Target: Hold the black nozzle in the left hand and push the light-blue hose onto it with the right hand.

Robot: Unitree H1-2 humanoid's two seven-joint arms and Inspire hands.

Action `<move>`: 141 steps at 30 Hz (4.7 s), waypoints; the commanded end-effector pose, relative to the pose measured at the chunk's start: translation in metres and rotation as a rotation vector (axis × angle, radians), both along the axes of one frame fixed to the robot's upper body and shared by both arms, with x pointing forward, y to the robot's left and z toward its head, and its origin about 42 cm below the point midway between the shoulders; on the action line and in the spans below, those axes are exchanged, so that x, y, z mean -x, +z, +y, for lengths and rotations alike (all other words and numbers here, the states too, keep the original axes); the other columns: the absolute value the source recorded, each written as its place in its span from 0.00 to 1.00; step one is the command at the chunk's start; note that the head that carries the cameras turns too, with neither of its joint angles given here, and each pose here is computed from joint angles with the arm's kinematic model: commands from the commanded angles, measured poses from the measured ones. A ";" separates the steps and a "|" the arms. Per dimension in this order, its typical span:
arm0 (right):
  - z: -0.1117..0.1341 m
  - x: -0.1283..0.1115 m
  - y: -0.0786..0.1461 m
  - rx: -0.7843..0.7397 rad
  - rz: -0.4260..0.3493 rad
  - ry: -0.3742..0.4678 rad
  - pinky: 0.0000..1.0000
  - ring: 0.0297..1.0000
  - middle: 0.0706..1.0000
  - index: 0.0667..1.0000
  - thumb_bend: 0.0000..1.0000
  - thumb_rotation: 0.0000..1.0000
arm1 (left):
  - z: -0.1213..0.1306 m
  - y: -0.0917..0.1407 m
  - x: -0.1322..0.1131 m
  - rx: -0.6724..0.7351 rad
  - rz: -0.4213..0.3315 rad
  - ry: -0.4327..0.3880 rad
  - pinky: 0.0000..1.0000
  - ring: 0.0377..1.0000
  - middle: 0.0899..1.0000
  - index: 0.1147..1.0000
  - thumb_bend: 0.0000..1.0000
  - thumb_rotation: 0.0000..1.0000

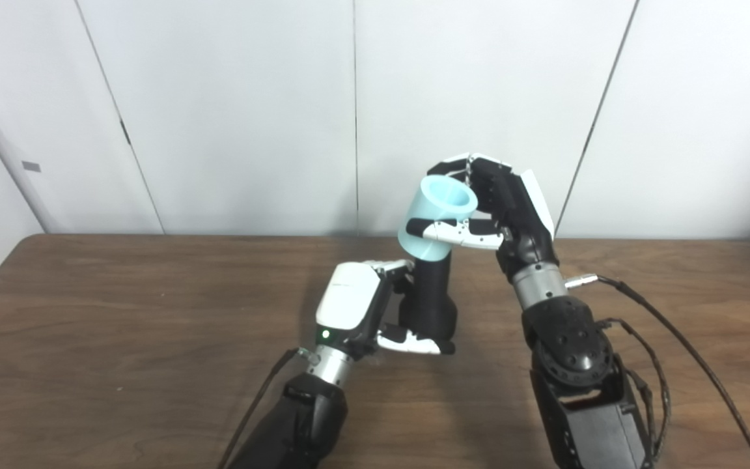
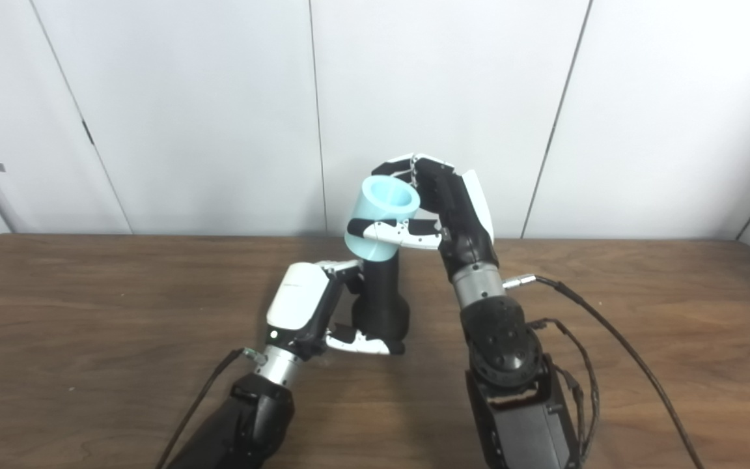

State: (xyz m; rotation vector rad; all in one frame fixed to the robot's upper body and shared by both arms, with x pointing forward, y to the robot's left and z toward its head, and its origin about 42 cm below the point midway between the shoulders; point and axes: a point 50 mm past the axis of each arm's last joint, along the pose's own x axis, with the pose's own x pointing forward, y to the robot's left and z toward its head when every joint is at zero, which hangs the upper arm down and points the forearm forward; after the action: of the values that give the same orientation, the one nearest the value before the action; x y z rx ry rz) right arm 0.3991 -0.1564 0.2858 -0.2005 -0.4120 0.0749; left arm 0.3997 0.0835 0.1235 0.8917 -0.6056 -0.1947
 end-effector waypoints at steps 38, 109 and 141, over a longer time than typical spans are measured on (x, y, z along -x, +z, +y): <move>-0.017 0.000 0.061 -0.023 -0.127 -0.033 0.31 0.39 0.44 0.48 0.52 0.00 | 0.040 -0.116 0.073 -0.113 0.377 0.082 0.59 0.50 0.39 0.45 0.52 0.00; -0.047 -0.054 0.026 0.001 -0.118 -0.238 0.34 0.41 0.44 0.46 0.52 0.00 | 0.041 -0.142 0.030 -0.307 0.454 0.201 0.57 0.49 0.38 0.45 0.52 0.00; -0.030 -0.061 0.044 -0.032 -0.140 -0.238 0.34 0.41 0.44 0.47 0.52 0.00 | 0.042 -0.144 0.032 -0.347 0.461 0.196 0.58 0.50 0.40 0.45 0.52 0.00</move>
State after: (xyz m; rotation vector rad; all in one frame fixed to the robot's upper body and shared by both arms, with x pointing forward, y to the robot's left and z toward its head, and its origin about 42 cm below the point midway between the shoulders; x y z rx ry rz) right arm 0.4525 -0.2023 0.2579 -0.2651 -0.2798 -0.1859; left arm 0.4631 0.0609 0.1111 1.0937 -0.4581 -0.2360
